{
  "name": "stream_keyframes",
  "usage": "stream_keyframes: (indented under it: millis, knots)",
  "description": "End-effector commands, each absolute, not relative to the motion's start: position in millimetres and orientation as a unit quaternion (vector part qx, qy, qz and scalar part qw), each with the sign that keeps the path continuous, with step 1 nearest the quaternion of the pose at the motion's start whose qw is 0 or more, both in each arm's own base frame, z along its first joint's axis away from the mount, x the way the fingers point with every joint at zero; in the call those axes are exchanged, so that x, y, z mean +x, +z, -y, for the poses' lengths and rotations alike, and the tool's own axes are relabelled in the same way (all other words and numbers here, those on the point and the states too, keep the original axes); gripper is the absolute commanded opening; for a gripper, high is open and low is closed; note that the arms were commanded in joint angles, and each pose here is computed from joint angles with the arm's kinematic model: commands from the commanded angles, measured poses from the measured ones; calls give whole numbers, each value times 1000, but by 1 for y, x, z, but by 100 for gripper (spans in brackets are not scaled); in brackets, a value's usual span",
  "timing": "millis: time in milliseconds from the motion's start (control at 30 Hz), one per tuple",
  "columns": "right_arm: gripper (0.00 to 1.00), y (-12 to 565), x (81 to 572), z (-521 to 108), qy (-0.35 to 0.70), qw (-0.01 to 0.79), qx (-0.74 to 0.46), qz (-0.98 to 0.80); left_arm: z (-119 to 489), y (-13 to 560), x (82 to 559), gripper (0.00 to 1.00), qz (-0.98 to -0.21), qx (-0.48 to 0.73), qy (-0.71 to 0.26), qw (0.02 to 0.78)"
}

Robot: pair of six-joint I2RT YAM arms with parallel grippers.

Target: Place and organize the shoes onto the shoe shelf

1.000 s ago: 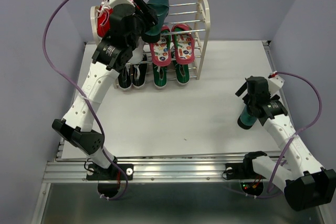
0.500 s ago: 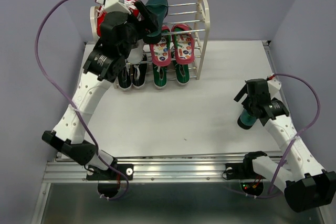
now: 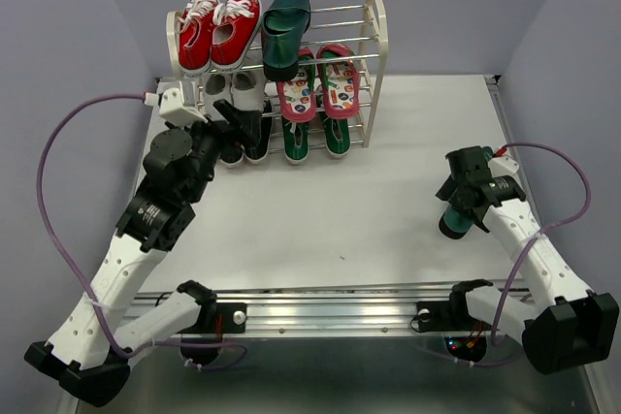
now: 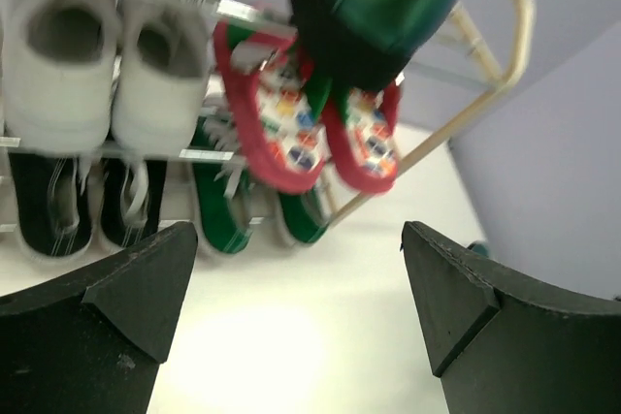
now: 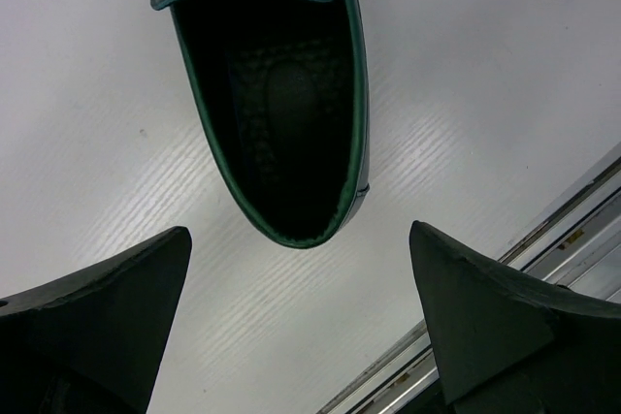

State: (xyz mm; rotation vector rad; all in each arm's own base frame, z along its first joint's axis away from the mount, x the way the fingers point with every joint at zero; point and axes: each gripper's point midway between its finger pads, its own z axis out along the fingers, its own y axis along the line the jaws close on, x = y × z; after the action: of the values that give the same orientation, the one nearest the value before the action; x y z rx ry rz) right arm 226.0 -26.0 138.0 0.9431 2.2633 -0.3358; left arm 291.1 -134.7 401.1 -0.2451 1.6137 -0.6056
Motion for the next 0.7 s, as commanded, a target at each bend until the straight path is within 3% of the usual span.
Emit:
stream_keyframes:
  millis: [0, 267, 400, 467, 500, 533, 567, 667]
  knots:
    - [100, 130, 227, 32, -149, 313, 369, -863, 135, 358, 279, 99, -725, -105, -271, 624]
    - [100, 104, 231, 47, -157, 299, 388, -857, 132, 342, 276, 99, -731, -108, -265, 620]
    - [87, 91, 239, 46, -131, 301, 379, -865, 129, 328, 283, 99, -744, -116, -243, 611]
    - [72, 89, 245, 44, -122, 311, 372, -866, 130, 321, 286, 99, -752, -118, -236, 604]
    - [60, 90, 247, 43, -120, 312, 370, -867, 130, 320, 287, 99, -754, -118, -234, 603]
    - [35, 94, 250, 44, -119, 319, 365, -866, 130, 319, 288, 99, -755, -120, -232, 601]
    - [23, 98, 252, 44, -117, 325, 362, -866, 130, 318, 288, 99, -756, -120, -231, 601]
    - [1, 121, 260, 37, -85, 360, 347, -862, 129, 319, 289, 99, -756, -123, -229, 601]
